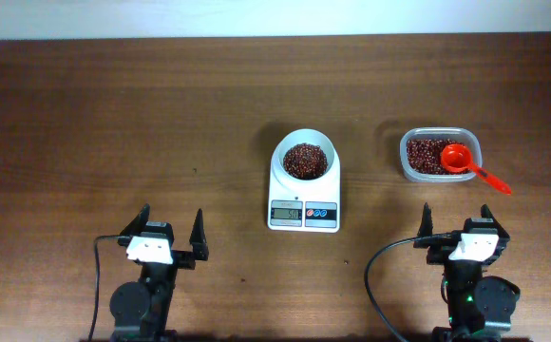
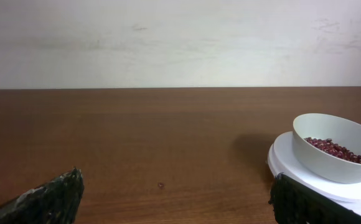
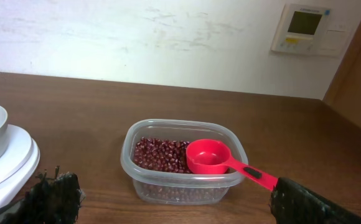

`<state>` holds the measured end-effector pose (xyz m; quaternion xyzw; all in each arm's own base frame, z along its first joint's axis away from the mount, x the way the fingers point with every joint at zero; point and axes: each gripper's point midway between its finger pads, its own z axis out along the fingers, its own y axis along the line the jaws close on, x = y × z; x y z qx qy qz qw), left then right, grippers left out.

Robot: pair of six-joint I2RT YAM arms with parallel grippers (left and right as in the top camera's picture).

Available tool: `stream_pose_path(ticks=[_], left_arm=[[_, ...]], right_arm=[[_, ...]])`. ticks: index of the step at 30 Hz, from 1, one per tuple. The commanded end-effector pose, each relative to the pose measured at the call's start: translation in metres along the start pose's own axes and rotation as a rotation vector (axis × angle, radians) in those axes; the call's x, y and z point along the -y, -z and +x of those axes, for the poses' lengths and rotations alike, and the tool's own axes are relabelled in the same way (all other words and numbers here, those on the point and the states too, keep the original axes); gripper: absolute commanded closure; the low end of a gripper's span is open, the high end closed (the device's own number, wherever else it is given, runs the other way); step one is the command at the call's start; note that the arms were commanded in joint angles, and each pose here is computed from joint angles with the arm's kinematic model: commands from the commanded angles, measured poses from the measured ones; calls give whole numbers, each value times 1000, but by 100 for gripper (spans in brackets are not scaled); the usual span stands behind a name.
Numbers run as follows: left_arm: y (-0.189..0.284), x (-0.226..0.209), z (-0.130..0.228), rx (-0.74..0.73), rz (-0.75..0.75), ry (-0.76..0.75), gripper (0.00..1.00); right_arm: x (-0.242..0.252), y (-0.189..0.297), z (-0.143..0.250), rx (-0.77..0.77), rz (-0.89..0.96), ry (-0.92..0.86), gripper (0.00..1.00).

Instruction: Scoop item into bowl and weigh 50g on scale

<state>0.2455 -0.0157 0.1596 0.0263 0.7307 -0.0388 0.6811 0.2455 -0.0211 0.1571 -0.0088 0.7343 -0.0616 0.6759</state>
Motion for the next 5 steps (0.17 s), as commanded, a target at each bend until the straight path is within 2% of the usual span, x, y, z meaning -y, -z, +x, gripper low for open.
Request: stream_pose_path(ticks=[1,5], left_arm=[[0,-3,1,-3,-13,-18,1],[0,-3,1,-3,-13,-18,1]], right_arm=[[-1,0,1,0,2,-8,1],[-1,0,1,0,2,-8,1]])
